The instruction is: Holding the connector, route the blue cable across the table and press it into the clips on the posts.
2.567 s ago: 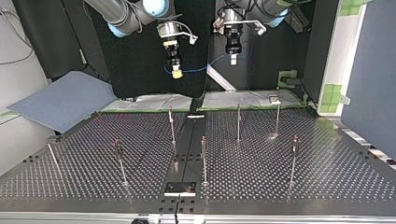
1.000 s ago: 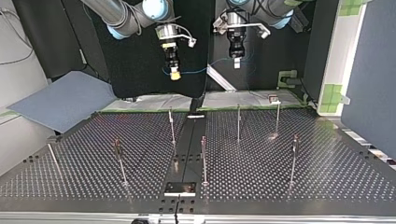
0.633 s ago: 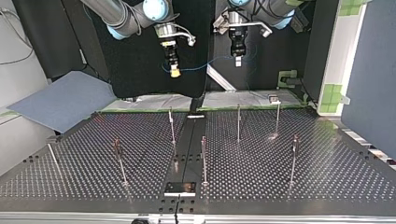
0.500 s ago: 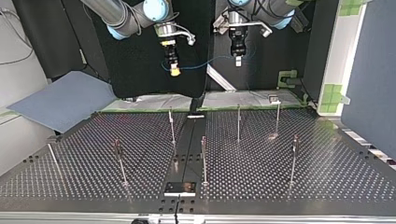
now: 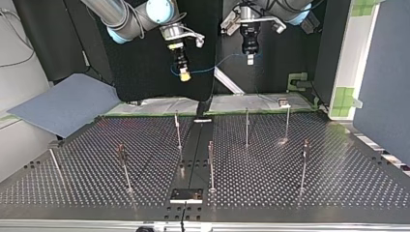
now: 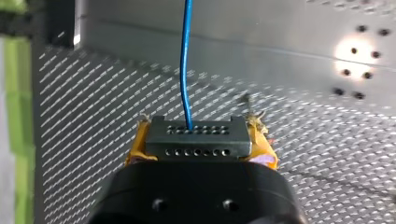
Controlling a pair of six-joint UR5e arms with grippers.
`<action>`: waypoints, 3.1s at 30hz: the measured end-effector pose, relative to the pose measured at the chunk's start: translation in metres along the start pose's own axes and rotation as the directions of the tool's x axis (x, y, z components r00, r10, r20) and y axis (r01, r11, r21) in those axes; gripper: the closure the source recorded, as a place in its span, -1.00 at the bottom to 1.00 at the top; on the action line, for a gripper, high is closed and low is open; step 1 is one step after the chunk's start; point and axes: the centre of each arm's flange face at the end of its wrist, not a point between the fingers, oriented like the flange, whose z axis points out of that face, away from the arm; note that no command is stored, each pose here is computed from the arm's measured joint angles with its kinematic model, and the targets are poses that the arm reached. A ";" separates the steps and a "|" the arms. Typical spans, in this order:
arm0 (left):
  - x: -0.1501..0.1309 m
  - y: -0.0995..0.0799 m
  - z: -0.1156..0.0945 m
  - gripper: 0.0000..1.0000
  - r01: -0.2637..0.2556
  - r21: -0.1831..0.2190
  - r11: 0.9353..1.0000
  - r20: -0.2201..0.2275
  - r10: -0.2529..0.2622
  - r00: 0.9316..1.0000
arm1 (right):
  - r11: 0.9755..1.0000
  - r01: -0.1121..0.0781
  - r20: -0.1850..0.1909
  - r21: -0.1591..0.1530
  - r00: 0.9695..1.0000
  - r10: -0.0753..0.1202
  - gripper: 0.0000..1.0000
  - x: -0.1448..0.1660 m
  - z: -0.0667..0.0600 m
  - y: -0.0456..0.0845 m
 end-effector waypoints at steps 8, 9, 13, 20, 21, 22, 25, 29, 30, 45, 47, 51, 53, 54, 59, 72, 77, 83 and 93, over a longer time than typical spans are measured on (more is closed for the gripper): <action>-0.034 0.009 0.009 1.00 0.029 -0.100 0.995 0.035 -0.025 0.999 | 0.993 -0.086 -0.080 0.079 0.992 0.093 1.00 0.059 0.009 -0.007; -0.040 0.010 0.011 1.00 0.035 -0.114 0.993 0.043 -0.030 0.999 | 0.991 -0.097 -0.090 0.091 0.990 0.105 1.00 0.067 0.010 -0.008; -0.057 0.013 0.019 1.00 0.053 -0.156 0.986 0.067 -0.043 0.997 | 0.984 -0.124 -0.127 0.130 0.982 0.141 1.00 0.098 0.013 -0.012; -0.092 0.021 0.033 1.00 0.100 -0.234 0.967 0.117 -0.074 0.990 | 0.976 -0.141 -0.215 0.168 0.961 0.176 1.00 0.154 0.015 -0.015; -0.097 0.024 0.035 1.00 0.110 -0.248 0.962 0.125 -0.081 0.989 | 0.974 -0.143 -0.229 0.176 0.956 0.182 1.00 0.163 0.015 -0.015; -0.102 0.026 0.036 1.00 0.118 -0.260 0.958 0.131 -0.086 0.988 | 0.972 -0.146 -0.238 0.183 0.953 0.187 1.00 0.169 0.016 -0.016; -0.115 0.033 0.040 1.00 0.146 -0.287 0.947 0.151 -0.105 0.983 | 0.968 -0.149 -0.248 0.202 0.949 0.198 1.00 0.178 0.019 -0.019; -0.127 0.042 0.044 1.00 0.178 -0.293 0.939 0.169 -0.132 0.977 | 0.964 -0.143 -0.236 0.222 0.952 0.195 1.00 0.177 0.027 -0.026; -0.131 0.045 0.045 1.00 0.186 -0.293 0.938 0.173 -0.139 0.975 | 0.963 -0.140 -0.231 0.230 0.954 0.194 1.00 0.175 0.030 -0.030; -0.165 0.072 0.074 1.00 0.238 -0.282 0.929 0.225 -0.177 0.958 | 0.941 -0.142 -0.186 0.308 0.961 0.206 1.00 0.184 0.037 -0.090; -0.170 0.077 0.080 1.00 0.243 -0.292 0.925 0.230 -0.178 0.957 | 0.939 -0.145 -0.185 0.311 0.960 0.210 1.00 0.189 0.038 -0.092; -0.176 0.089 0.088 1.00 0.239 -0.335 0.911 0.230 -0.167 0.959 | 0.936 -0.158 -0.181 0.313 0.958 0.222 1.00 0.202 0.042 -0.092; -0.178 0.093 0.090 1.00 0.237 -0.349 0.907 0.230 -0.162 0.960 | 0.936 -0.162 -0.179 0.314 0.958 0.225 1.00 0.207 0.043 -0.092; -0.179 0.095 0.091 1.00 0.236 -0.355 0.905 0.232 -0.159 0.960 | 0.936 -0.163 -0.179 0.313 0.957 0.227 1.00 0.211 0.045 -0.091; -0.189 0.099 0.095 1.00 0.241 -0.354 0.903 0.250 -0.157 0.955 | 0.935 -0.165 -0.178 0.315 0.957 0.229 1.00 0.226 0.048 -0.091; -0.239 0.104 0.111 1.00 0.274 -0.305 0.912 0.312 -0.177 0.934 | 0.926 -0.193 -0.167 0.325 0.952 0.257 1.00 0.272 0.059 -0.089; -0.249 0.107 0.116 1.00 0.283 -0.306 0.909 0.321 -0.181 0.929 | 0.923 -0.199 -0.161 0.329 0.952 0.262 1.00 0.281 0.067 -0.089; -0.262 0.111 0.119 1.00 0.307 -0.292 0.906 0.346 -0.199 0.917 | 0.921 -0.199 -0.147 0.335 0.955 0.259 1.00 0.282 0.081 -0.095; -0.282 0.116 0.132 1.00 0.325 -0.261 0.909 0.372 -0.217 0.903 | 0.919 -0.200 -0.137 0.341 0.956 0.259 1.00 0.289 0.098 -0.102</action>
